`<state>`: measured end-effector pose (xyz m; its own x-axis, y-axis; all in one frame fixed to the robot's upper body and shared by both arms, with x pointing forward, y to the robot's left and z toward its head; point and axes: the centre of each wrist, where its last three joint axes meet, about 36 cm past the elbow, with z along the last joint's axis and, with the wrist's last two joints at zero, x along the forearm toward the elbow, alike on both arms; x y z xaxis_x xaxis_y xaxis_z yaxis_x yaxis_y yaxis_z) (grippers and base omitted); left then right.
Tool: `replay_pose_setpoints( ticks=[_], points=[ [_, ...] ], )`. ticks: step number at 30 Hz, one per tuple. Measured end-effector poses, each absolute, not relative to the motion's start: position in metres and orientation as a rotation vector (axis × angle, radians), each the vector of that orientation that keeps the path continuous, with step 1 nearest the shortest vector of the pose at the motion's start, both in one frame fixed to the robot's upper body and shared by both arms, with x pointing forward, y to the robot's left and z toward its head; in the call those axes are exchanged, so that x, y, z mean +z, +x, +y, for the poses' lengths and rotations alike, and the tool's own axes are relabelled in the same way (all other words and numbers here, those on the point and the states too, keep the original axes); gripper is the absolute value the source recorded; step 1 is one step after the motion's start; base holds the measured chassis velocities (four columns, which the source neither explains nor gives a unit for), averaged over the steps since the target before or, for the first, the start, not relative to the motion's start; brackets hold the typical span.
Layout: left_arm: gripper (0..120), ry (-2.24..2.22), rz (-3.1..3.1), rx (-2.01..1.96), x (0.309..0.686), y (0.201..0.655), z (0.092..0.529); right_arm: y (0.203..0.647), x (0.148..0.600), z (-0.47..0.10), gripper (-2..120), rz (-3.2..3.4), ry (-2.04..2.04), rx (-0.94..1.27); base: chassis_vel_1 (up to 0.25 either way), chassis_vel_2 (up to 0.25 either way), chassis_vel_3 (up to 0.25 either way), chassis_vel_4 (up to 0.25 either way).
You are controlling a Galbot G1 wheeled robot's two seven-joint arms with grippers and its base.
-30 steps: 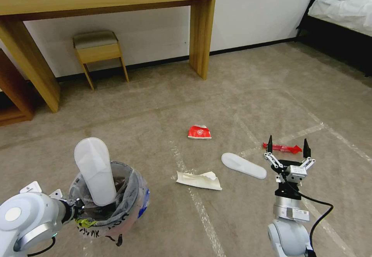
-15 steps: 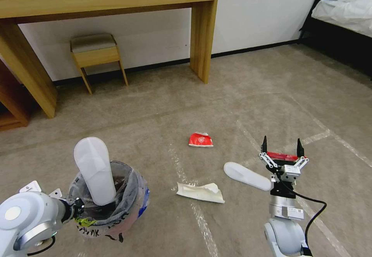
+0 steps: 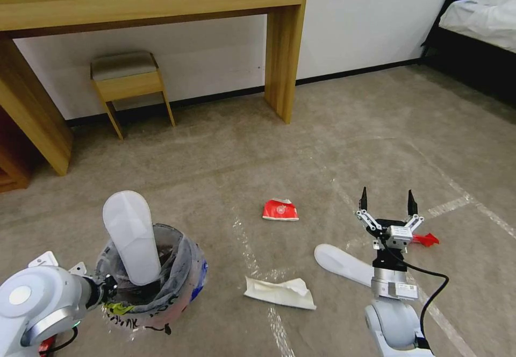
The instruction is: Pick up the trash bin and place the garbage on the floor into it.
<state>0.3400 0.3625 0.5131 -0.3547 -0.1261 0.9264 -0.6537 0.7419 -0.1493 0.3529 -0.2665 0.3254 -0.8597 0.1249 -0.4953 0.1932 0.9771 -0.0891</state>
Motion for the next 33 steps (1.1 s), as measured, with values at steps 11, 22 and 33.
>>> replay_pose_setpoints(
  ticks=[11, 22, 33],
  points=[
    [0, 0.603, -1.881, 0.624, 0.513, 0.340, 0.364, 0.359, 0.327, -0.272, 100, 2.606, 0.211, -0.220, -0.125, 0.125, 0.124, -0.111],
    [0, 0.600, -1.885, 0.618, 0.514, 0.339, 0.362, 0.389, 0.347, -0.321, 100, 2.609, -0.299, -0.350, -0.012, 0.010, 0.015, -0.011],
    [0, 0.600, -1.887, 0.619, 0.511, 0.335, 0.358, 0.413, 0.363, -0.403, 100, 2.704, -1.341, -0.517, 0.000, 0.000, 0.000, 0.000]
  ],
)
